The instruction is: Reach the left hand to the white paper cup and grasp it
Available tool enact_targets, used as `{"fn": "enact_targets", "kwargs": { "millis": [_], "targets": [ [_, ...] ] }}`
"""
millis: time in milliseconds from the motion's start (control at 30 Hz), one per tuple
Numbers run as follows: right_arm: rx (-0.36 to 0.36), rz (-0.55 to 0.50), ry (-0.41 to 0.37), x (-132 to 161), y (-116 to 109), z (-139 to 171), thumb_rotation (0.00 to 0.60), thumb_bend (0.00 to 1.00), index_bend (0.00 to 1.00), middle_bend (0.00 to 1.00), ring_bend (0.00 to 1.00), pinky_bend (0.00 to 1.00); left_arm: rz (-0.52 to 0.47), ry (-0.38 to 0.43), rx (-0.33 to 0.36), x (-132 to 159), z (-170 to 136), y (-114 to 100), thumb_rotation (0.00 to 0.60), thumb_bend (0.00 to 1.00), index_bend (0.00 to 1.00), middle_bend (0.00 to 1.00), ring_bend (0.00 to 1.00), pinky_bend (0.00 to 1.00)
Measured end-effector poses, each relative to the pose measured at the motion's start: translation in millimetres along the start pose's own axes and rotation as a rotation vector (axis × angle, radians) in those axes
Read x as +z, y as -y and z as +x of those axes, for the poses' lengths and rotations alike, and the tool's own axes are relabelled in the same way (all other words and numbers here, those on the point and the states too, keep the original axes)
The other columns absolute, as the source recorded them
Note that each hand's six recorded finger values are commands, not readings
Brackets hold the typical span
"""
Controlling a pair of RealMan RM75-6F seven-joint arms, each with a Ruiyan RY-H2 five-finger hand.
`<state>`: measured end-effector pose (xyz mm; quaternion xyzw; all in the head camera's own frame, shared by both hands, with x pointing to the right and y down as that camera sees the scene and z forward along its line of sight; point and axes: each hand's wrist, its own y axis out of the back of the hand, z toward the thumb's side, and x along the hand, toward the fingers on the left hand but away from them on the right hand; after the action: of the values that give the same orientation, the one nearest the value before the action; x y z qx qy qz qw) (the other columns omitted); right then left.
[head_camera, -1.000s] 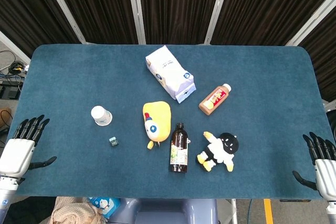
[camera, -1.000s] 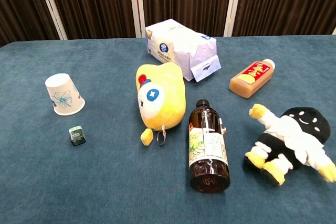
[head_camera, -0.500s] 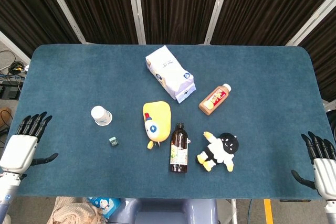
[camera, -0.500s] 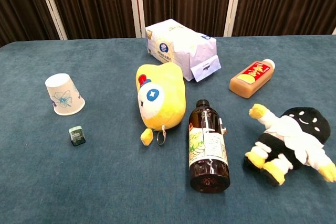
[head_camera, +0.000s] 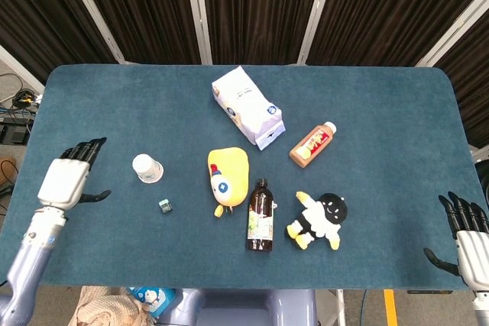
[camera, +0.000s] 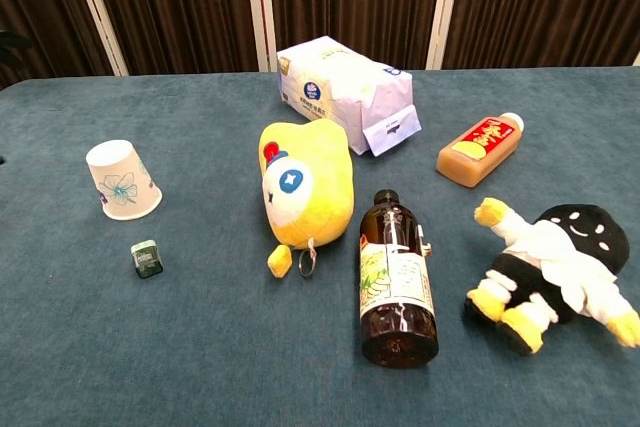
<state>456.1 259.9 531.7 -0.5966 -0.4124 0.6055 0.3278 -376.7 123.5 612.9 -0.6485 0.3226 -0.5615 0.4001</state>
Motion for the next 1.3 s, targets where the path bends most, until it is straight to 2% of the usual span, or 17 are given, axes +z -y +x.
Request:
{"fn": "enact_targets", "kwargs": {
  "millis": [433, 667, 900, 1300],
  "targets": [
    [0.010, -0.016, 0.001, -1, 1, -1, 0.600, 0.22, 0.00, 0.00, 0.00, 0.01, 0.050, -0.001, -0.091, 40, 45, 22, 0.600, 0.18, 0.11, 0.24, 0.22, 0.32],
    [0.015, -0.021, 0.003, -1, 1, -3, 0.600, 0.22, 0.00, 0.00, 0.00, 0.01, 0.050, -0.030, -0.119, 47, 59, 34, 0.600, 0.21, 0.17, 0.30, 0.26, 0.34],
    [0.020, -0.025, 0.005, -1, 2, -3, 0.600, 0.22, 0.00, 0.00, 0.00, 0.01, 0.044, -0.046, -0.144, 50, 65, 48, 0.600, 0.21, 0.19, 0.32, 0.28, 0.35],
    [0.022, -0.026, 0.005, -1, 2, -3, 0.600, 0.22, 0.00, 0.00, 0.00, 0.01, 0.041, -0.068, -0.136, 47, 70, 54, 0.600, 0.31, 0.37, 0.51, 0.45, 0.50]
  ]
}}
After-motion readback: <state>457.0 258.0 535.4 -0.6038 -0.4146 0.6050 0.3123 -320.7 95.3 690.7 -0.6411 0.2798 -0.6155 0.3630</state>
